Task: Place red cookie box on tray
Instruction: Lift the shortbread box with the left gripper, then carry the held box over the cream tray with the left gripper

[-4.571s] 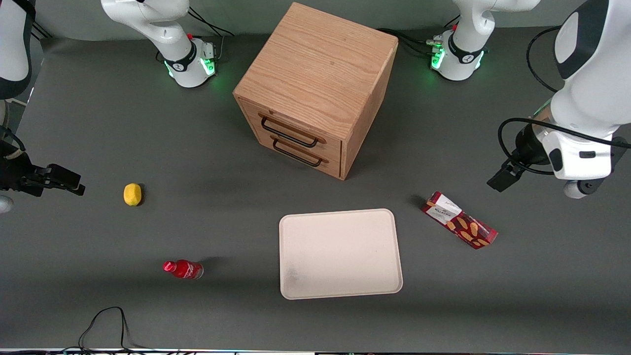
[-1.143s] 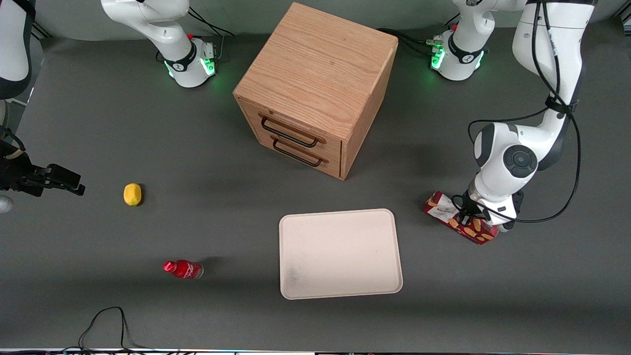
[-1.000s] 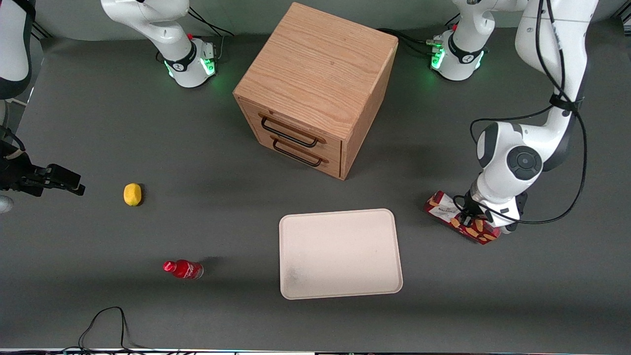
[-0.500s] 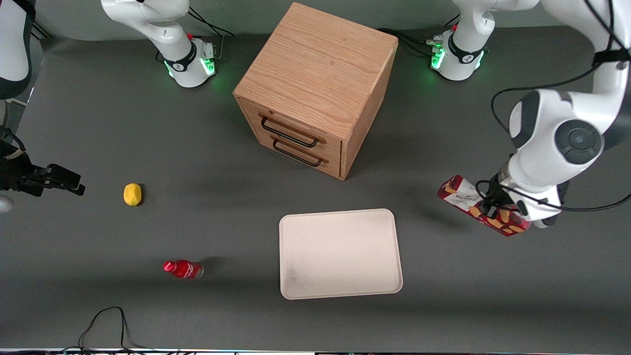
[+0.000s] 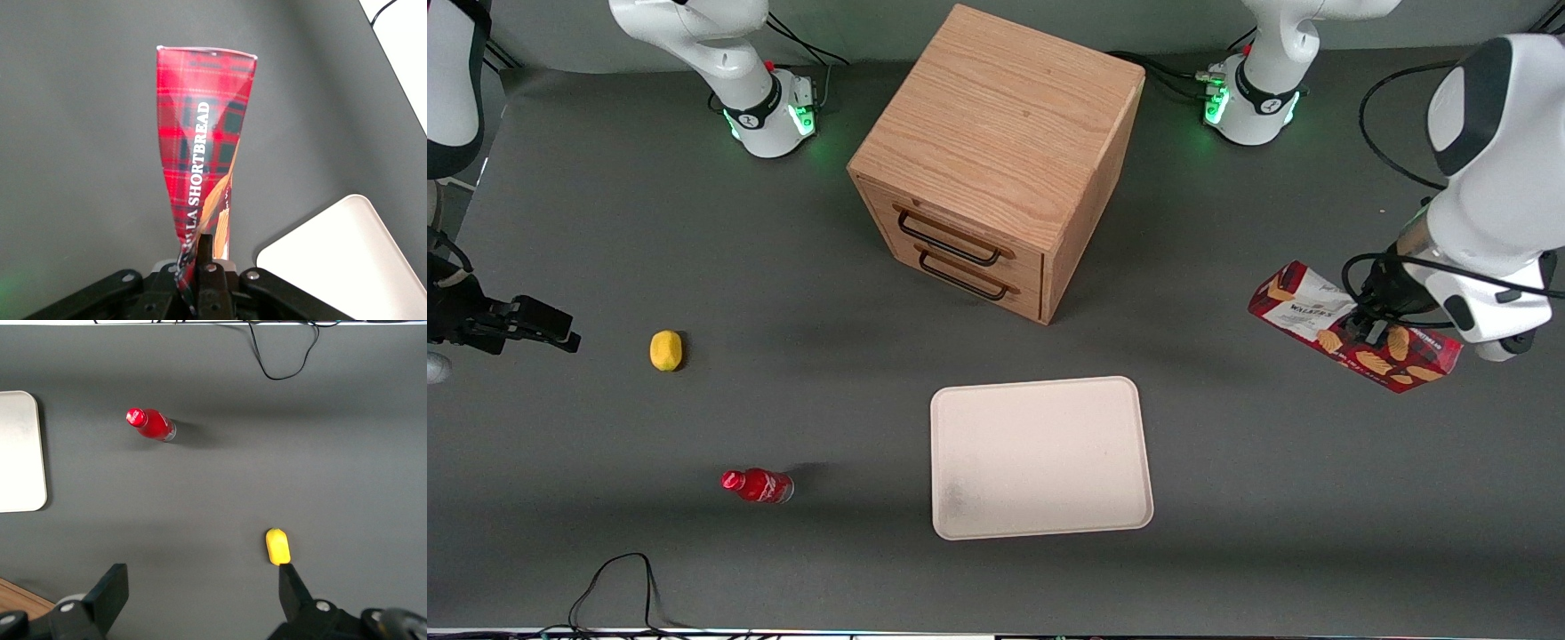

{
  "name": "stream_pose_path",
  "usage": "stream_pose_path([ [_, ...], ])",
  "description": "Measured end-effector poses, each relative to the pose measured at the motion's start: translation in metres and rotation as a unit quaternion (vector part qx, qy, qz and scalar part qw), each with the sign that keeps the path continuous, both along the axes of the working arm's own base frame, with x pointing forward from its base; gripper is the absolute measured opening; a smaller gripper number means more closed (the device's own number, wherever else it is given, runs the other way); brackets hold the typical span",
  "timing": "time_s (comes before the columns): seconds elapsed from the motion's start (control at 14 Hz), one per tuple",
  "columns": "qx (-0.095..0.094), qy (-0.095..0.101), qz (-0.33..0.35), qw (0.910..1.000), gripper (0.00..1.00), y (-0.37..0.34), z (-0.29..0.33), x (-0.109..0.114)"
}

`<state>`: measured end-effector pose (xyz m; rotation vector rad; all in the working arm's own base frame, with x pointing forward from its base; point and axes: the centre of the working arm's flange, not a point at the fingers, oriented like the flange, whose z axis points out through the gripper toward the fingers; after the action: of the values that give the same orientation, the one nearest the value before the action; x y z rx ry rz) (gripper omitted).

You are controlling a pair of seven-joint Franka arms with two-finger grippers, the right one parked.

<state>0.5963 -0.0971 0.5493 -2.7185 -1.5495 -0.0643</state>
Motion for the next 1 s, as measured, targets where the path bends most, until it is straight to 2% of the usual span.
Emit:
stream_pose_path([
  [0.21,0.002,0.004,-0.073,0.9974,0.04,-0.007,-0.003,0.001],
  [0.43,0.003,-0.003,-0.162,0.9868,0.04,-0.027,0.003,0.004],
  [0.64,0.003,-0.008,-0.231,0.9728,0.04,-0.071,0.0,0.018],
  [0.79,0.003,-0.005,-0.268,0.9633,0.04,-0.105,-0.009,0.031],
  [1.0,0.005,-0.009,-0.35,0.9367,0.04,-0.148,-0.014,0.042],
])
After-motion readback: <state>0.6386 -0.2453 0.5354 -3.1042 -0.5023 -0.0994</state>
